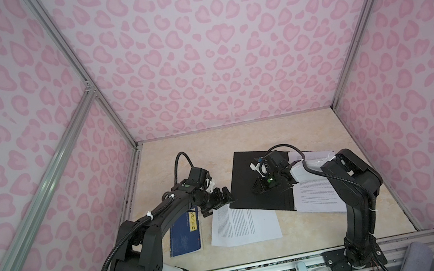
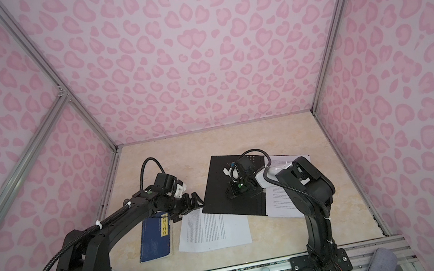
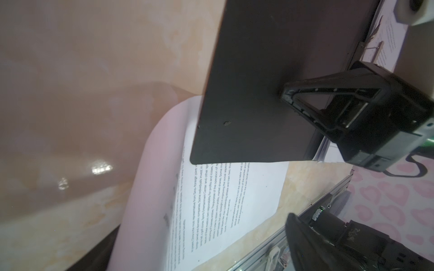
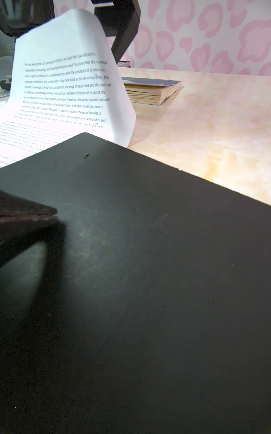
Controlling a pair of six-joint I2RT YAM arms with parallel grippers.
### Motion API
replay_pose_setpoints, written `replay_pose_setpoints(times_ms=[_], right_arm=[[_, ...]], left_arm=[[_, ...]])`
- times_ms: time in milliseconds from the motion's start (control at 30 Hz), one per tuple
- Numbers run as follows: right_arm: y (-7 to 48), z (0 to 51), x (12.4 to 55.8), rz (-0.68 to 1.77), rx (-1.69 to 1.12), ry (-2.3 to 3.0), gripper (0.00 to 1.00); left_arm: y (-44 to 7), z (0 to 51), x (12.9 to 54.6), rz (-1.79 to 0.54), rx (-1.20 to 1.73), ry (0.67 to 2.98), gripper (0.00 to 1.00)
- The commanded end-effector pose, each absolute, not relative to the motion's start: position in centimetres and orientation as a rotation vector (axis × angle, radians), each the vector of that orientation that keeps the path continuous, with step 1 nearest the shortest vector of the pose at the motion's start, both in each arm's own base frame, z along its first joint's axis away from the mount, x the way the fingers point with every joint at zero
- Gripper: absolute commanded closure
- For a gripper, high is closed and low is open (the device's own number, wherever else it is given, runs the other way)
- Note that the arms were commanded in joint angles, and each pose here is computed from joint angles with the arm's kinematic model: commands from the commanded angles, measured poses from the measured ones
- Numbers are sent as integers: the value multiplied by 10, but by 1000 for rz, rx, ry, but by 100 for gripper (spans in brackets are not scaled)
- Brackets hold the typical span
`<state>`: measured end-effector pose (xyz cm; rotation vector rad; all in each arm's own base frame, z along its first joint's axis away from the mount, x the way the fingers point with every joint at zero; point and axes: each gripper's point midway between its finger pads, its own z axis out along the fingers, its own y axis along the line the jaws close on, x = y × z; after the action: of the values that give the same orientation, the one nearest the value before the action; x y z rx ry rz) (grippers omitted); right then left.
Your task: Put the files into the folder
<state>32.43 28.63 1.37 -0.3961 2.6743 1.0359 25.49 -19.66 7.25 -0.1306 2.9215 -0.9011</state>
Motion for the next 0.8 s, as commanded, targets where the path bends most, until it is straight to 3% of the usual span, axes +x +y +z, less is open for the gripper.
replay_pose_setpoints(times_ms=[0, 467, 600, 767], right_arm=[[262, -15, 301, 907, -322, 2856, 95], [265, -12, 301, 946, -305, 2842, 95], [265, -10, 301, 953, -298, 2836, 95], [266, -2, 303, 980, -293, 2806, 92]], left_arm=[[-195, 78, 248, -915, -161, 2917, 3], [-192, 74, 229, -912, -251, 2906, 1], [-186, 72, 232, -848, -316, 2915, 24], [-179, 71, 237, -779, -376, 2907, 68]])
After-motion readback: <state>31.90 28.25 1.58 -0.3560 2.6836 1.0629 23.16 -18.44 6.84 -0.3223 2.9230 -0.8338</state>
